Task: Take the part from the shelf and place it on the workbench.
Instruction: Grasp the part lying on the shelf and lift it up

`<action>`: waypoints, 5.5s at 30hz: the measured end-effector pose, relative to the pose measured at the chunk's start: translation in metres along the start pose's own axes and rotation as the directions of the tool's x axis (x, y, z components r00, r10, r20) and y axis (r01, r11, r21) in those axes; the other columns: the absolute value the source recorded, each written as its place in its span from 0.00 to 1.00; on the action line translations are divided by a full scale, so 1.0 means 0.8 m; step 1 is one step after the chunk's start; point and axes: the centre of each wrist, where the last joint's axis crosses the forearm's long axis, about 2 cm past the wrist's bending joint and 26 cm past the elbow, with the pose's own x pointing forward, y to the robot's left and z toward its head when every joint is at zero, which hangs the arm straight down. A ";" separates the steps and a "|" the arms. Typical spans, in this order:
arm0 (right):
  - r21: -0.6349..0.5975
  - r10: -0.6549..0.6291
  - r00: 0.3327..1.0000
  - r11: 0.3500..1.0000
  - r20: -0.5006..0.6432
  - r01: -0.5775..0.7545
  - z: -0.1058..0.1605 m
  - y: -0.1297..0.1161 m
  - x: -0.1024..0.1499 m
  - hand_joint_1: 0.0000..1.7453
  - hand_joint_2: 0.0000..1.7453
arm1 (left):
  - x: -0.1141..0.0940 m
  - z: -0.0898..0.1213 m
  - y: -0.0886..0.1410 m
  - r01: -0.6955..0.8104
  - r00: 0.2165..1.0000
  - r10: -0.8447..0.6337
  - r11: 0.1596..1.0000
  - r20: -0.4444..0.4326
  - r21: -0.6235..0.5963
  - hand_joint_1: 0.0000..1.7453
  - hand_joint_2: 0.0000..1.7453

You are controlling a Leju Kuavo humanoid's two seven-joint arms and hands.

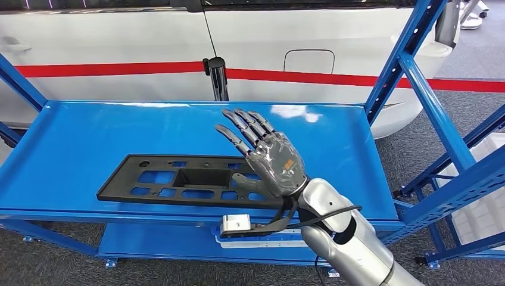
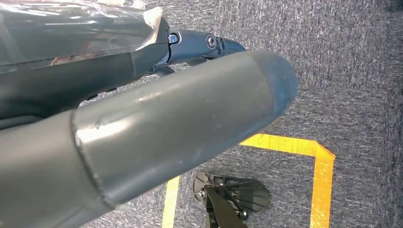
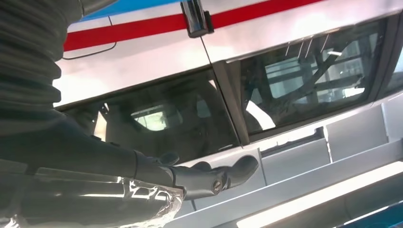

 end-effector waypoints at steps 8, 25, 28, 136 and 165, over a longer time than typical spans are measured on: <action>0.017 -0.001 1.000 1.000 0.004 0.001 0.017 0.001 -0.010 0.00 1.00 | 0.000 0.000 0.000 -0.001 1.000 0.001 1.000 0.005 -0.002 0.00 0.00; 0.025 0.035 0.999 0.999 -0.019 -0.034 0.011 0.002 -0.013 0.00 1.00 | 0.003 0.000 -0.004 0.003 1.000 -0.002 1.000 0.014 -0.014 0.00 0.00; 0.019 0.040 0.999 0.999 -0.021 -0.040 0.008 0.002 -0.011 0.00 1.00 | 0.003 0.000 -0.005 0.002 1.000 -0.002 1.000 0.014 -0.014 0.00 0.00; 0.419 0.143 0.969 0.907 -0.200 -0.048 -0.138 0.169 0.051 0.00 1.00 | 0.026 -0.004 -0.018 0.157 0.985 -0.147 0.979 0.088 -0.126 0.00 0.00; 0.320 0.176 0.964 0.941 -0.201 -0.105 -0.154 0.153 0.039 0.00 1.00 | 0.025 -0.003 -0.018 0.177 0.982 -0.166 0.976 0.091 -0.125 0.00 0.00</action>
